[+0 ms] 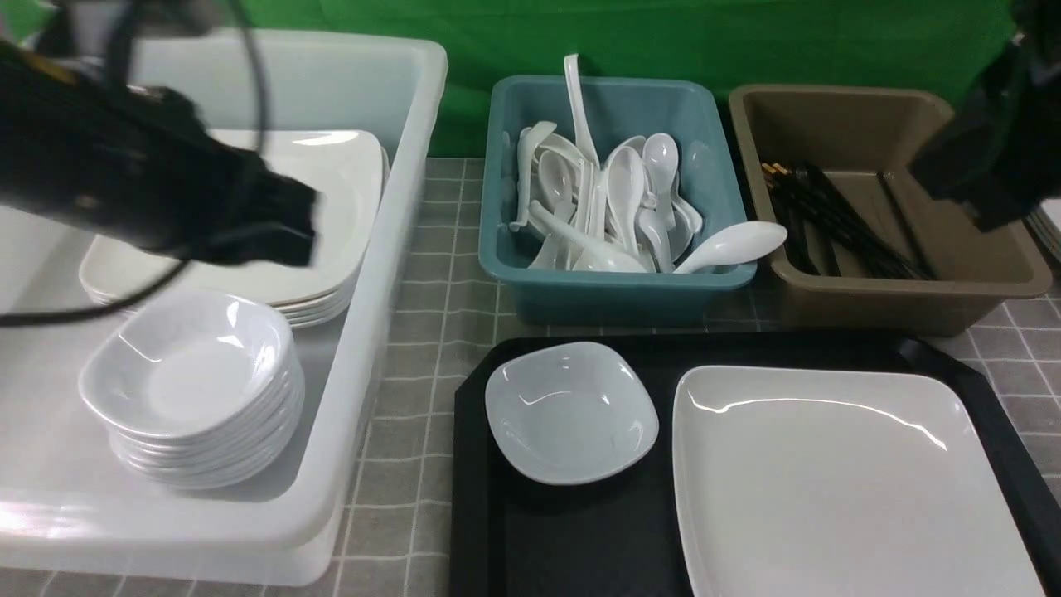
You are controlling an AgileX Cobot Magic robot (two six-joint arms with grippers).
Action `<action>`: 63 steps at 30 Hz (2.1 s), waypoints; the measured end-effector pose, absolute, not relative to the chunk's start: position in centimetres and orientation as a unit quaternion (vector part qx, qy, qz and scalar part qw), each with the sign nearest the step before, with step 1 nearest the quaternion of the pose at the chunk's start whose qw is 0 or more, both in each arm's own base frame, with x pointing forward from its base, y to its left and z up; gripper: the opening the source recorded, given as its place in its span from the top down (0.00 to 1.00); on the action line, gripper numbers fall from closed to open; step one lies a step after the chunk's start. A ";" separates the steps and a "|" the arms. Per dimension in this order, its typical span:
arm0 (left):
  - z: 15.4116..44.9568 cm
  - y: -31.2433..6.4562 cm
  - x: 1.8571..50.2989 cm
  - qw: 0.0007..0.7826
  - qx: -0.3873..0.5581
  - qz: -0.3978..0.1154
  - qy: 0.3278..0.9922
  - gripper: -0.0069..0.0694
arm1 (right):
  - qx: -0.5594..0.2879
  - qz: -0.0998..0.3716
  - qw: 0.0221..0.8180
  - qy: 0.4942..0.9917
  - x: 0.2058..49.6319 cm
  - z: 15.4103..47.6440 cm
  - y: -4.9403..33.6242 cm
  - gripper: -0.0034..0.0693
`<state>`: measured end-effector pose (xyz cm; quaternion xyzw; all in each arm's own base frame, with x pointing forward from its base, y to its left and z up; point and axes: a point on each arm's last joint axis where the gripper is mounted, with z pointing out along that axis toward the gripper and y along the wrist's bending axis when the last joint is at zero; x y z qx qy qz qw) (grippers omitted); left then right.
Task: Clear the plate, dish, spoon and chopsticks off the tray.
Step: Use the left arm to grab a small plate from the dinner plate, then use the left arm to put the small plate into the large storage box on the left
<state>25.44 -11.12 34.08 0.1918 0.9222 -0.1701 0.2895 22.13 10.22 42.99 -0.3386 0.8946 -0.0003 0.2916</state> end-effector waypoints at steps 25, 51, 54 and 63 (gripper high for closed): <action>16.2 -27.9 25.9 0.193 0.482 0.024 0.855 0.27 | -0.275 0.055 0.170 0.945 19.3 32.9 6.6 0.92; 38.7 -17.0 24.7 0.366 0.278 -0.005 0.888 0.88 | -0.385 0.260 0.304 0.832 19.4 42.2 13.4 0.92; 38.7 -12.3 25.5 0.323 0.206 0.044 0.923 0.88 | -0.423 0.280 0.307 0.805 19.8 43.0 16.8 0.92; 32.8 -8.0 26.5 0.247 0.145 0.069 0.956 0.88 | -0.451 0.303 0.280 0.792 21.7 41.4 24.0 0.92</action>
